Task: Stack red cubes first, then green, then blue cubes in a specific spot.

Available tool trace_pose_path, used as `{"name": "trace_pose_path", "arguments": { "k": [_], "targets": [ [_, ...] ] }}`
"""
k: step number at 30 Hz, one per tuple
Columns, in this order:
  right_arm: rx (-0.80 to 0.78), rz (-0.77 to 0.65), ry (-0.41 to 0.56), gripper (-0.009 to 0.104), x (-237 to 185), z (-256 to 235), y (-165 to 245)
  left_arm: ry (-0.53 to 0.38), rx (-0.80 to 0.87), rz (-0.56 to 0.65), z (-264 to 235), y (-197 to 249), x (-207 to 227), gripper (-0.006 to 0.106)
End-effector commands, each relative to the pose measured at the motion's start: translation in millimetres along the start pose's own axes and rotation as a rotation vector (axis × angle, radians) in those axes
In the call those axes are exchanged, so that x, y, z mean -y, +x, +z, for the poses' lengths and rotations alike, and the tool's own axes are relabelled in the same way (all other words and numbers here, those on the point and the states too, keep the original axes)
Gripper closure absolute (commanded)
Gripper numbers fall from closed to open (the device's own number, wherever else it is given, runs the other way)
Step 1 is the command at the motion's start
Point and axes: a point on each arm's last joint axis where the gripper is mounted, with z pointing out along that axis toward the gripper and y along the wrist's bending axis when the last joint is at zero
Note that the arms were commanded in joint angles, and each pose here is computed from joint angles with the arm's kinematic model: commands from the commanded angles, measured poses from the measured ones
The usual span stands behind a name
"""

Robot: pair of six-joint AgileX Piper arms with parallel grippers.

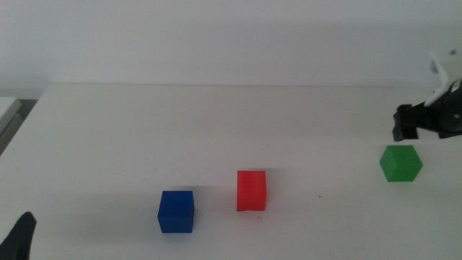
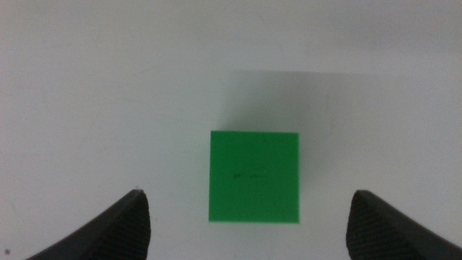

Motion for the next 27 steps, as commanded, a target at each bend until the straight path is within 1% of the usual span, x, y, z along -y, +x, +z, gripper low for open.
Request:
{"name": "trace_pose_path", "arguments": {
  "k": [1, 15, 23, 27],
  "targets": [
    [0.009, -0.015, 0.004, 0.013, 2.6, 9.7, -1.5, -0.001, 0.015, -0.001, -0.3, -1.4, -0.1, 0.007],
    [-0.094, -0.028, 0.016, 0.013, 2.9, 50.4, 5.7, -0.001, 0.015, -0.001, -0.3, -1.4, -0.1, 0.007],
    [-0.11, -0.034, 0.016, 0.013, 2.3, 75.3, 8.0, -0.001, 0.015, -0.001, -0.3, -1.4, -0.1, 0.007],
    [-0.093, 0.006, 0.016, 0.014, 1.9, 85.0, 7.4, -0.001, 0.015, -0.001, -0.3, -1.4, -0.1, 0.007]
  ]
}}
